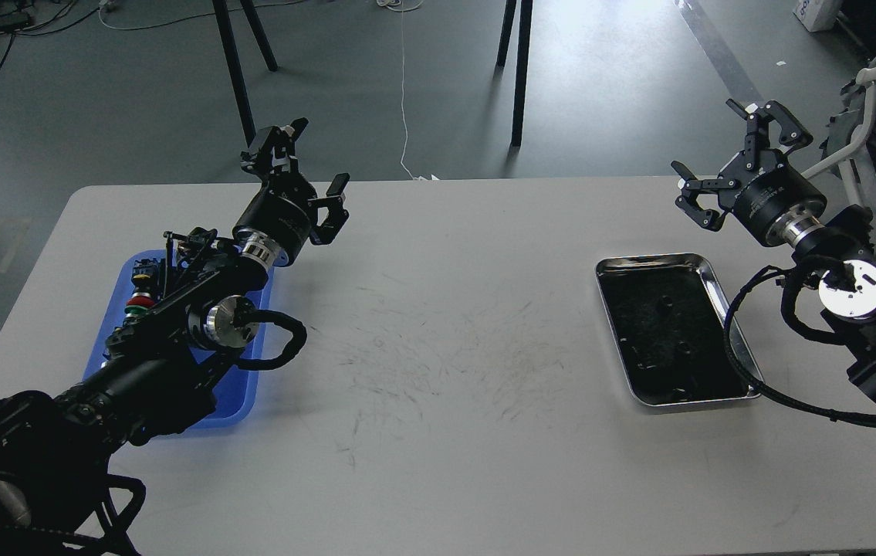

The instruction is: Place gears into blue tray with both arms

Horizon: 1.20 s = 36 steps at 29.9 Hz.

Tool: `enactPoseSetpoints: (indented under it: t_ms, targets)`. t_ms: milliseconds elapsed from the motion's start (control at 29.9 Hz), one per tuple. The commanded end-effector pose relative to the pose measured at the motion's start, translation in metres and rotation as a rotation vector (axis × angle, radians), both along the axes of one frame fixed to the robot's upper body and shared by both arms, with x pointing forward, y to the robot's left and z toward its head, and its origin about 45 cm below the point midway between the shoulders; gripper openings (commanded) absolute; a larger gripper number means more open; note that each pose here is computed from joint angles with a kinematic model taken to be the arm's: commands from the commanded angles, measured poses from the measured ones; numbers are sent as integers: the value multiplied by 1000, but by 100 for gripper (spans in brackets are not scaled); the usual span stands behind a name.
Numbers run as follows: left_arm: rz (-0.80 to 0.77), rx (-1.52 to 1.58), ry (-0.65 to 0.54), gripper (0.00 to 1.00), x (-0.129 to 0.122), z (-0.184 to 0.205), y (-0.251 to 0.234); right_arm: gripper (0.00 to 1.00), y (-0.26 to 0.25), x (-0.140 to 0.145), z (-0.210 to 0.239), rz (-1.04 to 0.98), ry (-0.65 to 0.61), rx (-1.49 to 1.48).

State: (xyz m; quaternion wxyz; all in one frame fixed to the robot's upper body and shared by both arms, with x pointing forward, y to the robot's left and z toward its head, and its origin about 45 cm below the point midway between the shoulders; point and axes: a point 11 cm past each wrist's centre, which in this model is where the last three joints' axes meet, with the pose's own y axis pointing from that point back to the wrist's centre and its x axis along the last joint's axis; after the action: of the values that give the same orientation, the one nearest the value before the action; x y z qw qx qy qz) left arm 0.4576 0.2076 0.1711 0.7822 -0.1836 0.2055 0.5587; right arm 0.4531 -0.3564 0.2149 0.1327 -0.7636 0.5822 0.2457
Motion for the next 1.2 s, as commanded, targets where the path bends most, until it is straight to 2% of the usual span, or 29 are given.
enactPoseSetpoints:
  t_ms: [0, 501, 1170]
  targets:
    - [4, 0, 0, 98, 0, 0, 2, 99, -1, 0, 0, -3, -1, 2]
    - [-1, -4, 0, 98, -1, 0, 2, 99, -2, 0, 3, 3, -14, -2]
    - [-5, -4, 0, 98, -1, -1, 0, 99, -9, -9, -9, 87, 35, -218]
